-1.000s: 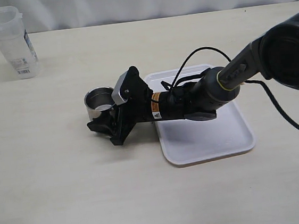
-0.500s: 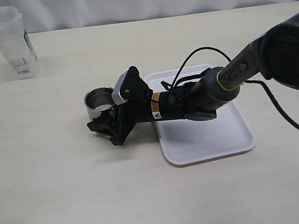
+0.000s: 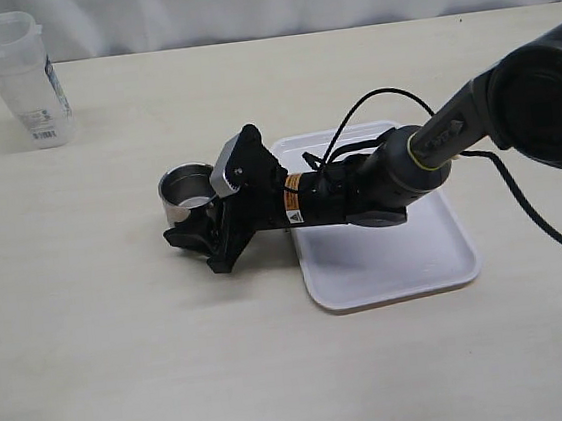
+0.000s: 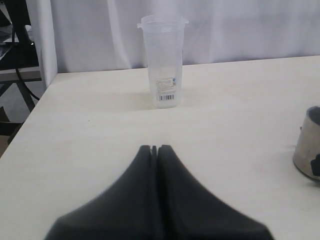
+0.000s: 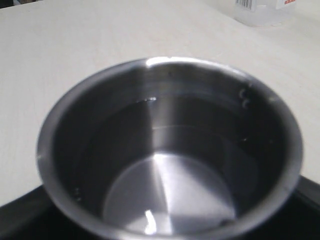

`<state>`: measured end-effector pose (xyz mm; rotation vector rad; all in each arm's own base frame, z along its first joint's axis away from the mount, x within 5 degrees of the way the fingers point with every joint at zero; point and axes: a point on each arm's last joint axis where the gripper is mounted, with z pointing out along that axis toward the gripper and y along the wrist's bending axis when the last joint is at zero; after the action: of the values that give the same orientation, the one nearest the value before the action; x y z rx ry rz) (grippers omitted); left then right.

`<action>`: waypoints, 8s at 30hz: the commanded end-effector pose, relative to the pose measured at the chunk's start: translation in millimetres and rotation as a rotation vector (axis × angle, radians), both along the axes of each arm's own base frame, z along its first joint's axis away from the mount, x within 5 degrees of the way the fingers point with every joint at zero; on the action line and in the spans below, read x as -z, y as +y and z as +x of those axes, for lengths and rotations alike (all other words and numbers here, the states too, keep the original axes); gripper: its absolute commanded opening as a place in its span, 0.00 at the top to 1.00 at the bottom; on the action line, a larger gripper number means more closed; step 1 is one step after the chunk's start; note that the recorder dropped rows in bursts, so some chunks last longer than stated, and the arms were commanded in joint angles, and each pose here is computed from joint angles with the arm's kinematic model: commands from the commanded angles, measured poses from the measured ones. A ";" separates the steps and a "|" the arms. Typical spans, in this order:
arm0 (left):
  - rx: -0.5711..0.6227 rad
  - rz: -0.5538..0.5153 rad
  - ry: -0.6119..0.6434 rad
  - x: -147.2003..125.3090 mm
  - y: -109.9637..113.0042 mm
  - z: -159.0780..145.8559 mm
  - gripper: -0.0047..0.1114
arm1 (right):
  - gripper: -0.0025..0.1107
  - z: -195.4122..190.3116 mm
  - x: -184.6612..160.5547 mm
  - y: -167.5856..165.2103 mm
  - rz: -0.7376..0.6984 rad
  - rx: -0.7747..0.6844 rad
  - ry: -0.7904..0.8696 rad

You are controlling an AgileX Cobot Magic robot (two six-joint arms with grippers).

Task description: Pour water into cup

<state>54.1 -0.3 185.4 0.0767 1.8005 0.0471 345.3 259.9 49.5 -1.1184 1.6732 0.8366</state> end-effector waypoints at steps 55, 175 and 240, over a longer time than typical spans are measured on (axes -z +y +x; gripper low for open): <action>0.007 -0.008 0.001 1.1 -0.5 -0.1 0.96 | 0.94 44.4 -72.7 -81.9 0.046 0.212 -0.147; 0.007 -0.008 0.006 1.5 -0.5 -0.2 0.96 | 0.43 33.6 -155.4 -141.8 0.154 0.371 -0.194; 0.007 -0.008 0.006 1.5 -0.5 -0.2 0.96 | 0.94 -246.7 -264.2 -206.6 0.262 0.595 -0.563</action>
<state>53.7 -0.3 184.0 0.0772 1.8161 0.0470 103.6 55.5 317.2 -0.5741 1.2603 0.2910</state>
